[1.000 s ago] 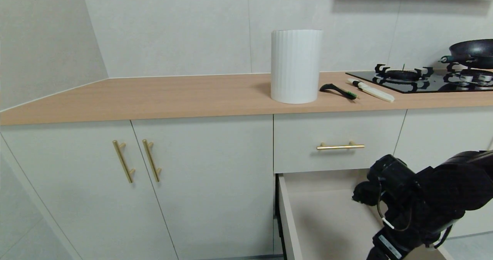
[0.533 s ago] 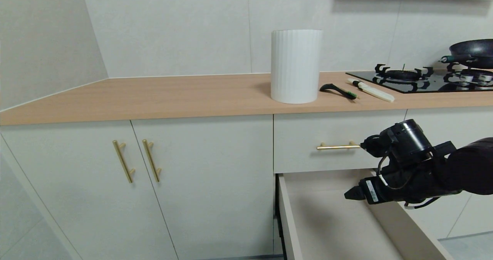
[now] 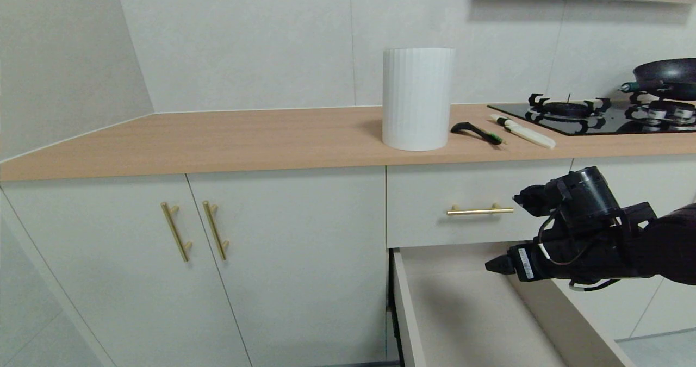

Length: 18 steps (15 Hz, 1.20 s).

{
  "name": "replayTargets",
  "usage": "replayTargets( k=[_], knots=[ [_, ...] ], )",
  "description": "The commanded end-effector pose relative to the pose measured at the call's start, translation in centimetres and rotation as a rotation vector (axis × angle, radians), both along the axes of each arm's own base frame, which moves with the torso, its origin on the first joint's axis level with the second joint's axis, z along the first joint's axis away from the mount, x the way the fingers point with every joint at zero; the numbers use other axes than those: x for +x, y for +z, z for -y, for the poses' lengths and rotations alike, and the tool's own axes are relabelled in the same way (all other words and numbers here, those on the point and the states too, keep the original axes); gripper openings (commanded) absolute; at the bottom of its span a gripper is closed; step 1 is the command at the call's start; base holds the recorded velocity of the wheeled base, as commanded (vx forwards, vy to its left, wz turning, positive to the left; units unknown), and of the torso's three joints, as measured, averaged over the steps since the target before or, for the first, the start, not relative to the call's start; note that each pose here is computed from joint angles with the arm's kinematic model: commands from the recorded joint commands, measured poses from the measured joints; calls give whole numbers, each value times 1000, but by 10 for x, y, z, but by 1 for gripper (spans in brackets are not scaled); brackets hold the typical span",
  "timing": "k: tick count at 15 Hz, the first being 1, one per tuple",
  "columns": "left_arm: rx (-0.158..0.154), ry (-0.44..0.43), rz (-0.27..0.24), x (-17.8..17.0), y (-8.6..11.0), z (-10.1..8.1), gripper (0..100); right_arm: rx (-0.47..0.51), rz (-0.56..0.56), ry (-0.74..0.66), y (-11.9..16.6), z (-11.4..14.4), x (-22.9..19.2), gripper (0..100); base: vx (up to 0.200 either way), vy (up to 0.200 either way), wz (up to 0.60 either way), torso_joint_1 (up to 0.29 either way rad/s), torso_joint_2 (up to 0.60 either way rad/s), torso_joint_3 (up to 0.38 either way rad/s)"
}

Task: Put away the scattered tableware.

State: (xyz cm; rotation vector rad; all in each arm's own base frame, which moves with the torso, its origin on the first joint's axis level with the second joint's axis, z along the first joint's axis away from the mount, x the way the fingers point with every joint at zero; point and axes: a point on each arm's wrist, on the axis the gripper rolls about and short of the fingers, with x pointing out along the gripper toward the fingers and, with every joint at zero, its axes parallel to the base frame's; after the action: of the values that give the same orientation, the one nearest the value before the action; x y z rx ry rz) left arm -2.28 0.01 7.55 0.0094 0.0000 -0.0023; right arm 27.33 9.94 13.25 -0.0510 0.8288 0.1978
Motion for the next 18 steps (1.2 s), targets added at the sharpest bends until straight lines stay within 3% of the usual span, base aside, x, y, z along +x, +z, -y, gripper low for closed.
replayTargets(
  k=[1,12,15,18],
  knots=[
    [0,-1,0,0,0,0,100,-1,-3,2,-1,0,-1,100,0,0,0,56,-300,-237],
    [0,-1,0,0,0,0,100,-1,1,1,0,0,-1,100,0,0,0,160,-441,-285],
    [0,-1,0,0,0,0,100,16,88,0,9,-2,6,100,0,0,0,63,-145,-84],
    [0,1,0,0,0,0,100,29,243,-57,46,-4,28,100,0,0,0,0,0,0]
  ],
)
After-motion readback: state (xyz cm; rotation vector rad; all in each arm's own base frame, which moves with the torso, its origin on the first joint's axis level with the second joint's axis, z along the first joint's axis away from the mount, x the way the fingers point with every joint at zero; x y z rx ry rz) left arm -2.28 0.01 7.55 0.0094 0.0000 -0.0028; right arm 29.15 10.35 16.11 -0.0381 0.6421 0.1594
